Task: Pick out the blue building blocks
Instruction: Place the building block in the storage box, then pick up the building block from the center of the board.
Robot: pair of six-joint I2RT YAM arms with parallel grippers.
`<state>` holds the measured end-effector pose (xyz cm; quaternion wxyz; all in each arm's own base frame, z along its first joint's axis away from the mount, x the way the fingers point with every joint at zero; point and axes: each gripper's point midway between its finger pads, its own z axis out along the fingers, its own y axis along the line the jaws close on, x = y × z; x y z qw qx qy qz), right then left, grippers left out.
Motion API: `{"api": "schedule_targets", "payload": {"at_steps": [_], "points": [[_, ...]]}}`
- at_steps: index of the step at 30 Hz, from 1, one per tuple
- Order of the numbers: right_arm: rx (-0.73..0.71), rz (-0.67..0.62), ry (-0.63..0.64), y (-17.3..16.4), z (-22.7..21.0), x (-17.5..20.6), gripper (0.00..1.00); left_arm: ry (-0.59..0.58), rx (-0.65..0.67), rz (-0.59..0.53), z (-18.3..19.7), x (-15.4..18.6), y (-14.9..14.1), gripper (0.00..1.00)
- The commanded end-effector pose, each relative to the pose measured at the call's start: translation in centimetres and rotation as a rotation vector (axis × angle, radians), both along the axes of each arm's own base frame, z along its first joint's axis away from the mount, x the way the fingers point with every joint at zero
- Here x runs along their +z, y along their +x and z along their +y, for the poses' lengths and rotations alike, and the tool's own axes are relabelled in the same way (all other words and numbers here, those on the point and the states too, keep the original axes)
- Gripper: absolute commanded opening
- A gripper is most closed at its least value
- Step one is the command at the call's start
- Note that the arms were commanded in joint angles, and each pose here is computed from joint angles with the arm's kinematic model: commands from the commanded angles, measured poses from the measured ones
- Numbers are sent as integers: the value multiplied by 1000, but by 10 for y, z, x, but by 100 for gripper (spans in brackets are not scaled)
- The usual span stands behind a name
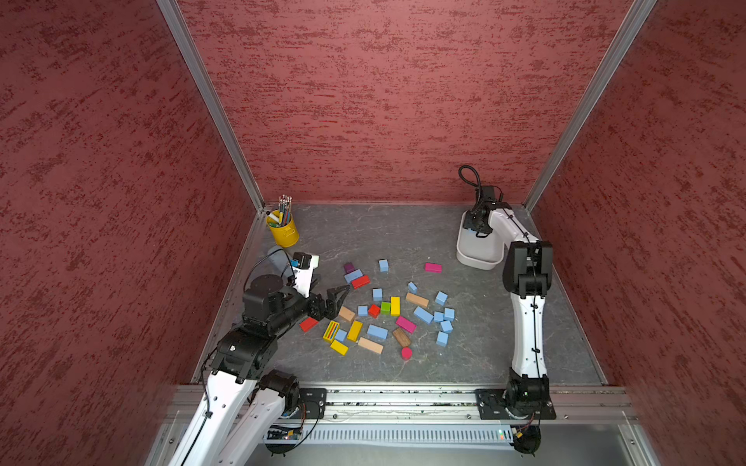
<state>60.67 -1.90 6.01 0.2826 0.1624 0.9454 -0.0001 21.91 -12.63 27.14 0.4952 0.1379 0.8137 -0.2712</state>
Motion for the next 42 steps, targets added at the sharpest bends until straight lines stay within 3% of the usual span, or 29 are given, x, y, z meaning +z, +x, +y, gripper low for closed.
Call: {"api": "schedule_targets", "payload": {"at_steps": [1, 10, 20, 31, 42], "points": [[3, -91, 11, -1, 6, 58, 62, -8, 11, -5, 1, 0, 1, 100], [63, -269, 45, -29, 37, 151, 70, -9, 18, -4, 2, 0, 2, 100], [160, -418, 120, -90, 86, 199, 80, -7, 29, 0, 3, -1, 4, 100], [315, -419, 182, -149, 169, 186, 87, -14, 24, -5, 3, 0, 4, 100], [436, -373, 226, -183, 251, 156, 90, -10, 25, 1, 2, -2, 5, 100]]}}
